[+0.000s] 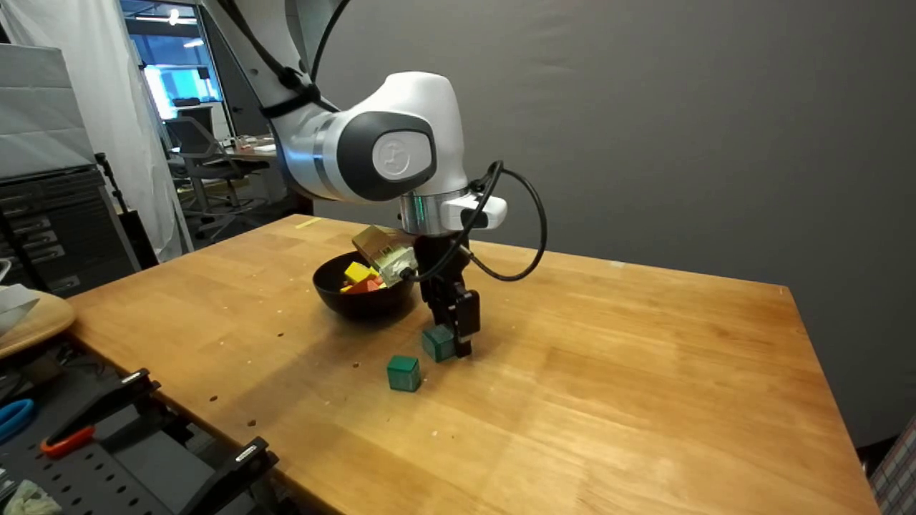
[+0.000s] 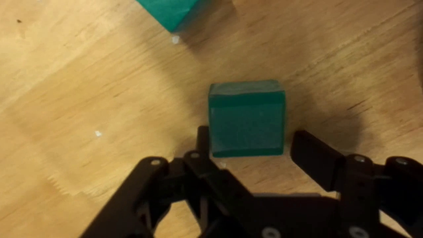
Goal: Put all the blocks in the bowl
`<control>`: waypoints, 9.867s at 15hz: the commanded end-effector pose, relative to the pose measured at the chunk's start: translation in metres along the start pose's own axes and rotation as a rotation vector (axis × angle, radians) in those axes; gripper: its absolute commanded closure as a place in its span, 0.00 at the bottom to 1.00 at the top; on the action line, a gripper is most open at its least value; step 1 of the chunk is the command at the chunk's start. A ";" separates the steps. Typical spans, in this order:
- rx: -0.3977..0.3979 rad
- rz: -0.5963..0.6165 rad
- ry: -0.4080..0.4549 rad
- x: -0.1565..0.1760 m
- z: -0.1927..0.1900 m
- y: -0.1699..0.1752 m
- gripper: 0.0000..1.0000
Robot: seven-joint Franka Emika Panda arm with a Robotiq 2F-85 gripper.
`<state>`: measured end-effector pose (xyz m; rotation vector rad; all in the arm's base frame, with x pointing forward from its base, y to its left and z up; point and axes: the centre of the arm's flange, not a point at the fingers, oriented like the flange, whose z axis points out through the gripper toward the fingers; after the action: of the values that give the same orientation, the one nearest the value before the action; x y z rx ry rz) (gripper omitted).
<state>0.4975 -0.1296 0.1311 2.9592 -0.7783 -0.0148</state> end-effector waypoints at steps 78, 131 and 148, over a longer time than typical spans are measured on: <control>0.144 0.596 -0.214 -0.047 -0.060 0.004 0.82; 0.216 0.115 -0.143 -0.064 -0.055 0.051 0.00; 0.207 0.040 -0.186 -0.072 -0.076 0.039 0.93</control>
<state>0.4338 -0.1368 0.1534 3.1372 -0.9968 -0.3405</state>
